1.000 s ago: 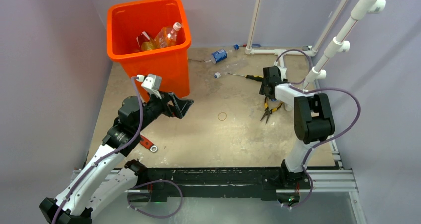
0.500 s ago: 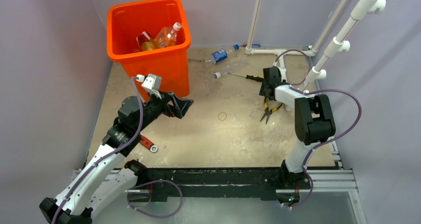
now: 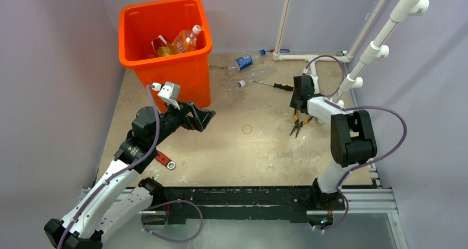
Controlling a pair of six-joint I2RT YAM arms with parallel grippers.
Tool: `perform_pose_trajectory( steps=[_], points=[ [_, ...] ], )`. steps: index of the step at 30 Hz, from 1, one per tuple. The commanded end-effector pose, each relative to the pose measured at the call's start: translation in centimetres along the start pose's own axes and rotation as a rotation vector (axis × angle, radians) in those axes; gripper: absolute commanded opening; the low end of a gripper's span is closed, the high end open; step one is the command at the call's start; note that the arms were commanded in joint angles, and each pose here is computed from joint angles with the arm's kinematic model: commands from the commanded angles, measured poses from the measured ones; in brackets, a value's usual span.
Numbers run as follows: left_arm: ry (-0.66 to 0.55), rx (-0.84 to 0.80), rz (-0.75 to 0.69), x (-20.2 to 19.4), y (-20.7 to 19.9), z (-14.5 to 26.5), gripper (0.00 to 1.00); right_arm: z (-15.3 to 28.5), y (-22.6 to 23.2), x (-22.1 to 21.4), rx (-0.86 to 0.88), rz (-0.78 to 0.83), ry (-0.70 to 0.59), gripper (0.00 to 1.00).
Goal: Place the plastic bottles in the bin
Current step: Pick up the plastic bottle at the center of the board.
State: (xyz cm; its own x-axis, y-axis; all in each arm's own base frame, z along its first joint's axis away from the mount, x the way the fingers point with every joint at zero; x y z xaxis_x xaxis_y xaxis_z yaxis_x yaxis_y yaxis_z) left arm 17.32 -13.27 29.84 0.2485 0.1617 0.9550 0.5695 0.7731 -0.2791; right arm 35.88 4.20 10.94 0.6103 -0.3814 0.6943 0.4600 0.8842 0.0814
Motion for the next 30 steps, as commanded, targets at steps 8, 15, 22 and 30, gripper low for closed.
perform_pose_trajectory(
  steps=[8,15,22,30],
  points=[
    [-0.03,0.015,0.004,0.2,0.1,0.0,0.99,14.1,5.6,3.0,0.364,-0.016,-0.163,0.0],
    [-0.117,-0.032,0.034,2.5,-0.9,-0.1,0.99,24.9,6.5,-0.6,0.91,0.157,-0.205,0.0],
    [-0.323,-0.22,0.104,6.1,-3.2,0.4,0.99,30.4,4.4,-3.9,1.375,0.268,-0.267,0.0],
    [-0.5,-0.395,0.094,8.5,-4.8,0.5,0.99,32.2,2.5,-5.2,1.564,0.315,-0.328,0.0]
  ],
)
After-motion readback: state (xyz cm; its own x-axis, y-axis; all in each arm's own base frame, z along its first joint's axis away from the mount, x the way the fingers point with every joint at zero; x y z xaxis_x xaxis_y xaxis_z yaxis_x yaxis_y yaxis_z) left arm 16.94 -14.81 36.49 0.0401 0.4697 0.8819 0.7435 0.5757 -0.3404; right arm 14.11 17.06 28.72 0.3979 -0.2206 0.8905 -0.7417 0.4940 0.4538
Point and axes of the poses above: each gripper's point midway between its finger pads, its own z axis back along the fingers, its own y axis along the line the jaws close on, x = y × z, the point moved 9 cm from there along z, back along the fingers, and after that the axes turned 9 degrees about -z, right-handed, at the moved point
